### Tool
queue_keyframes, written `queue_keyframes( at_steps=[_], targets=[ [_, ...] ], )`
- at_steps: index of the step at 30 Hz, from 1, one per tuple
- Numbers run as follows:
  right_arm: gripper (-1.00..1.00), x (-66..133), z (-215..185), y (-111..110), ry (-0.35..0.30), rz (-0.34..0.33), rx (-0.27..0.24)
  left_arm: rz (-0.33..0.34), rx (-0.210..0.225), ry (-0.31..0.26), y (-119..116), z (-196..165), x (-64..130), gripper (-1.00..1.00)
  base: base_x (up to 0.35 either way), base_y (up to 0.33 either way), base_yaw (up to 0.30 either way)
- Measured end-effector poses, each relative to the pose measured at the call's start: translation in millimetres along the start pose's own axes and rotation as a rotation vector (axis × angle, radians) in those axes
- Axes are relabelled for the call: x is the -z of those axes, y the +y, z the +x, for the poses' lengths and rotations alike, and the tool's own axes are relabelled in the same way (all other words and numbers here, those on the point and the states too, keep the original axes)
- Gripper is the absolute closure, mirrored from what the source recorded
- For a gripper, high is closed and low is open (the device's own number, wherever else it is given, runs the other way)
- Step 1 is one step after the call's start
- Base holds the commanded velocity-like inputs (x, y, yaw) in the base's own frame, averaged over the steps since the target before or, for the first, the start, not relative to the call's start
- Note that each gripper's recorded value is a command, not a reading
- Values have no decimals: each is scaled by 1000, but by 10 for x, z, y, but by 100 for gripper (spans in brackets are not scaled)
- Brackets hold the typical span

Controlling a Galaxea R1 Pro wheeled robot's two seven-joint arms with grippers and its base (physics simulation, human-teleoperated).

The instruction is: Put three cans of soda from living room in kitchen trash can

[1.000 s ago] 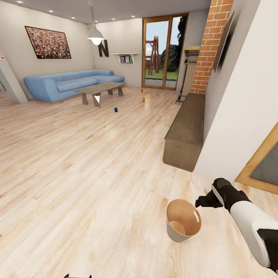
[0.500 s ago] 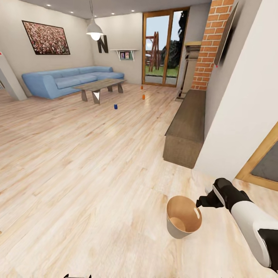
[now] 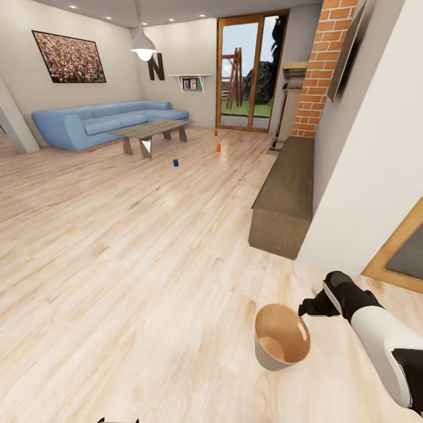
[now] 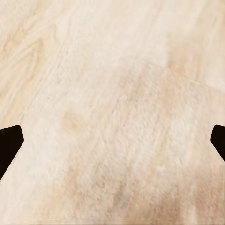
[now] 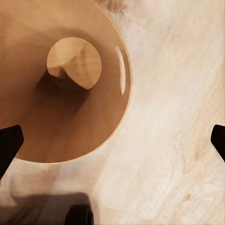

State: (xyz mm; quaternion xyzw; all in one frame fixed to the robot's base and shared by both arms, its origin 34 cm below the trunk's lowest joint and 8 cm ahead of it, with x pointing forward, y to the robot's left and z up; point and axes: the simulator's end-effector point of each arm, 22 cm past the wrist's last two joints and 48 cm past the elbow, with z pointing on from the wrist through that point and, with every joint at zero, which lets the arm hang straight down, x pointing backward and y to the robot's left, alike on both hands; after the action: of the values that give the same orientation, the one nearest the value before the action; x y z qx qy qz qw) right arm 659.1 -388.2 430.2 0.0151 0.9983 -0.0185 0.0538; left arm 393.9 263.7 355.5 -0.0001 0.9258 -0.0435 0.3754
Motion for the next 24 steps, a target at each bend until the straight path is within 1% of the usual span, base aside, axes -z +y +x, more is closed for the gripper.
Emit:
queue_keyframes(
  at_steps=[3,11,18,24],
  targets=[
    [-100,-2,2,-3,0,1,0,0,0,1,0,0,0,-100,227,0,0],
    [-100,-12,-36,17,-20,1,12,1,0,2,-3,3,0,-100,129,0,0],
    [-100,-16,-44,11,-26,3,14,0,0,2,-1,1,0,-100,242,0,0],
    [-100,-15,-42,-10,-26,7,14,-1,1,-2,3,-16,-1,-100,64,0,0]
  ],
)
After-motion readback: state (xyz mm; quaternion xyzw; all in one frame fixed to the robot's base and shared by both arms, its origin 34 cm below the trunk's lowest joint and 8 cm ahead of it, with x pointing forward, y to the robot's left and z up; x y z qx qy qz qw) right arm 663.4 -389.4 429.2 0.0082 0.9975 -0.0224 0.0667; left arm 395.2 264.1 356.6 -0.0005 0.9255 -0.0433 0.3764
